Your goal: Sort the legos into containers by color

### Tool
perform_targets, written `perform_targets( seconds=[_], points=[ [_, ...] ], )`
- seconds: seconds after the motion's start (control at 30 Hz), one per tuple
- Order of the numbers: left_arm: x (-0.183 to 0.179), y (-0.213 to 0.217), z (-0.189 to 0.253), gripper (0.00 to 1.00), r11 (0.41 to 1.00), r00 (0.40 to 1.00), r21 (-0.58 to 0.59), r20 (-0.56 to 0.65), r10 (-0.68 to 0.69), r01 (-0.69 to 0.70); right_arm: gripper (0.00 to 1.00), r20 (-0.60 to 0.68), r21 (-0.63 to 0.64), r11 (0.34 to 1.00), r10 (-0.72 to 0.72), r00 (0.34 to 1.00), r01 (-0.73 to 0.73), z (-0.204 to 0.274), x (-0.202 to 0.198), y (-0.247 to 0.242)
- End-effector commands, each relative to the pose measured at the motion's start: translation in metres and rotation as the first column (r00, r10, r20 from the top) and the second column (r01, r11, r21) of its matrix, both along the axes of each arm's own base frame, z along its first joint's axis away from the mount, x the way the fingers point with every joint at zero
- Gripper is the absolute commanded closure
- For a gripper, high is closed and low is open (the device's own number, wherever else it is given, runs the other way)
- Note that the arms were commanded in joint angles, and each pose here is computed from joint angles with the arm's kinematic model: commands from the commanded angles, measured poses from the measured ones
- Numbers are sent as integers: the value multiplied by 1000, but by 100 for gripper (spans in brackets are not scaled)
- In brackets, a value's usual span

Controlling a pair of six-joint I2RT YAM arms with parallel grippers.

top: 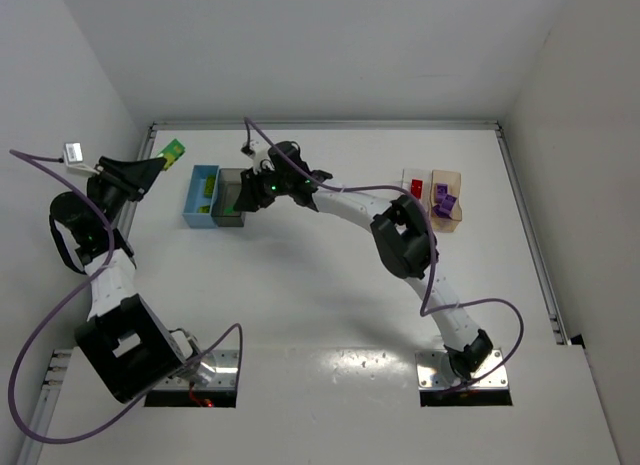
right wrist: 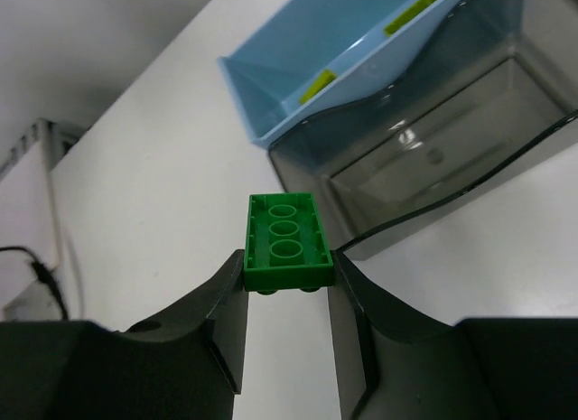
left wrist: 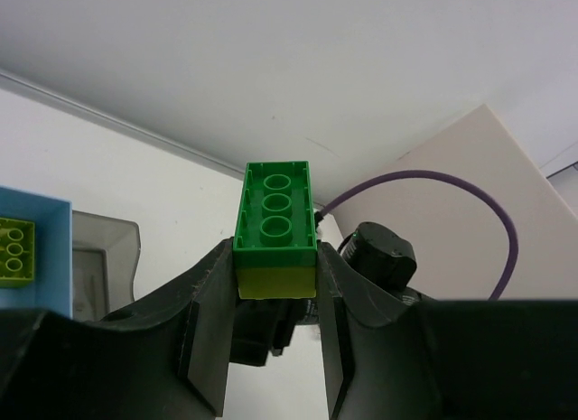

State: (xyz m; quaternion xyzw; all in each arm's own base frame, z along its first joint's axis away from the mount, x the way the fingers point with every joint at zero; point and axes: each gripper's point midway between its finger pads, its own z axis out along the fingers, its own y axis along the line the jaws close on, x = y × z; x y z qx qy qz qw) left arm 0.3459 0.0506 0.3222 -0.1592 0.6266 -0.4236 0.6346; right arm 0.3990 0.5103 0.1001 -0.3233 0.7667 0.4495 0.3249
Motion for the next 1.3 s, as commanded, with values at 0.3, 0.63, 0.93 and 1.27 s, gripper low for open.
perform_targets(
  seconds=[0.3,0.63,0.93,1.27],
  points=[
    [-5,-5,-10,100,999,999,20,-4,-35,35,60,195,-26,988,-144,970,152,-3,50,16],
    [-8,-21,-15,100,993,993,25,-14,-115,116,24,220,20,1000,-13,975,9,50,15,17],
    [-21,-100,-25,100,886,890,83,-34,-454,456,24,162,247,946,171,972,-208,196,-49,-93],
    [-53,-202,-15,100,674,677,126,23,-735,728,24,-99,411,905,167,981,-113,198,-91,-183]
  ],
)
